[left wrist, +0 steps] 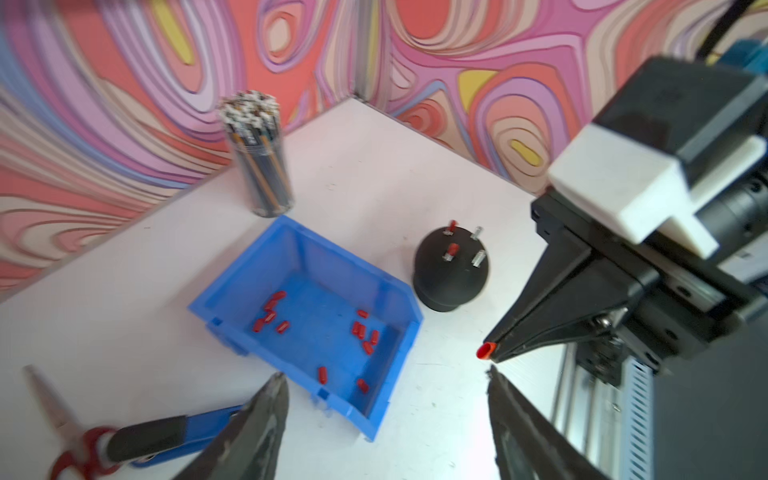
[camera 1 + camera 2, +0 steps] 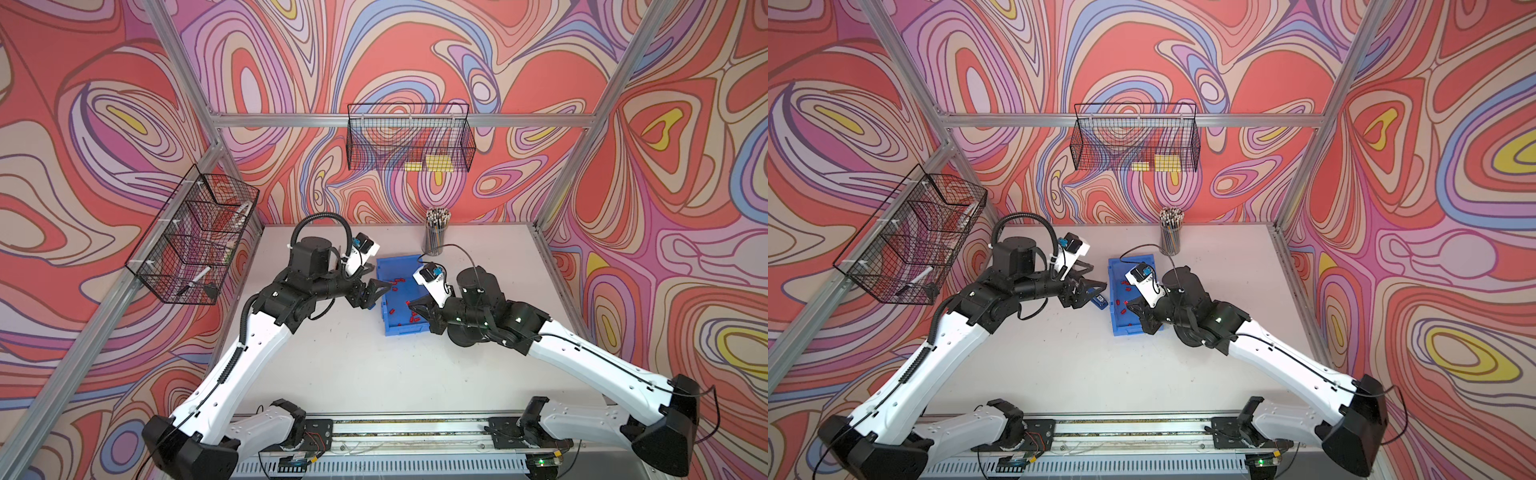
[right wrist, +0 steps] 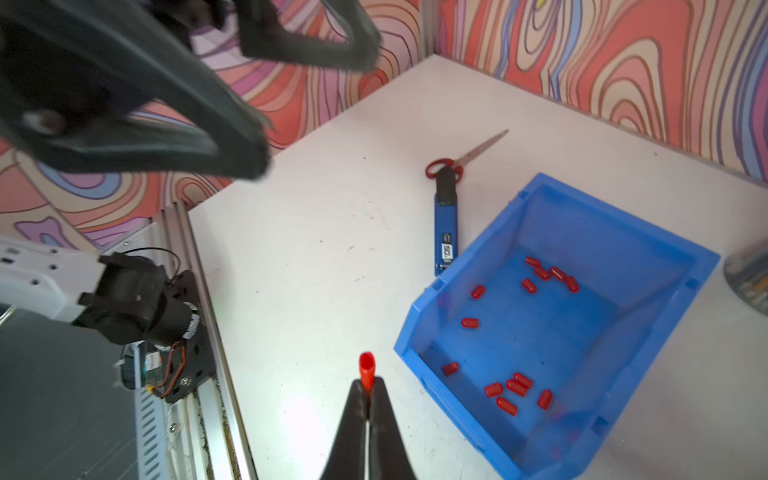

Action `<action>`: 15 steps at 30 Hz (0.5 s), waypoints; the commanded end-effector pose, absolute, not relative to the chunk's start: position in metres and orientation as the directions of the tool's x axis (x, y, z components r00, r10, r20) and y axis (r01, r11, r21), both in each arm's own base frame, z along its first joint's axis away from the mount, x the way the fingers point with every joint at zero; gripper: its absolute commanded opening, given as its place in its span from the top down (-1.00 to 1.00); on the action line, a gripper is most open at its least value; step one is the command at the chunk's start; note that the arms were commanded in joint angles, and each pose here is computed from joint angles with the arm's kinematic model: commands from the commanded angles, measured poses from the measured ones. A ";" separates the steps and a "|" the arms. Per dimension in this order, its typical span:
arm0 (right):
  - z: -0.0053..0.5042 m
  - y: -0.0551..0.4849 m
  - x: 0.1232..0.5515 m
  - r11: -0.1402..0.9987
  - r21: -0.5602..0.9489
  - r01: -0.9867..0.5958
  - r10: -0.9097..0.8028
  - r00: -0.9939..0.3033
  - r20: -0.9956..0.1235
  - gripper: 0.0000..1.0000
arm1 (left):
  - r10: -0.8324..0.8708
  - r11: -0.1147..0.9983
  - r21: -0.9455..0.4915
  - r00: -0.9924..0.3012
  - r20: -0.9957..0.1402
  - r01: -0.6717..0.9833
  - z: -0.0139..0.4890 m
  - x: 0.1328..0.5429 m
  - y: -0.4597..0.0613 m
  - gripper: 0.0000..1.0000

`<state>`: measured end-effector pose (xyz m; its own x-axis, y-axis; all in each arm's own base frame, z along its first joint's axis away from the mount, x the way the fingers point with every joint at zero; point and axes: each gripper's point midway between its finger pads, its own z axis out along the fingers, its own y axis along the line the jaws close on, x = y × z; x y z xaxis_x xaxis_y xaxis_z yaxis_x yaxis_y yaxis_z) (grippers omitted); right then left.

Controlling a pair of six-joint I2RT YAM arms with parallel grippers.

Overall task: Cover the protruding screws with screw protection sleeves
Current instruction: Pick up the screw protection sleeve from the storage box.

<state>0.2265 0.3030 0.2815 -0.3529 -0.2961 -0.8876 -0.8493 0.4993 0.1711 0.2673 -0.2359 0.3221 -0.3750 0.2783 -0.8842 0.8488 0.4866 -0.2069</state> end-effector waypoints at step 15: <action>0.331 0.316 0.202 0.329 0.151 -0.932 -0.229 -0.234 -0.945 1.00 | 0.328 0.036 -0.448 -0.434 -0.839 0.893 0.332 0.191 -0.268 -0.05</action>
<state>0.2049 0.3121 0.3093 -0.2722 -0.2678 -0.9242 -0.9171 0.3631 0.1648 0.2041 -0.2666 0.3220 -0.4537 0.3233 -0.8304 0.8896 0.1090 -0.4436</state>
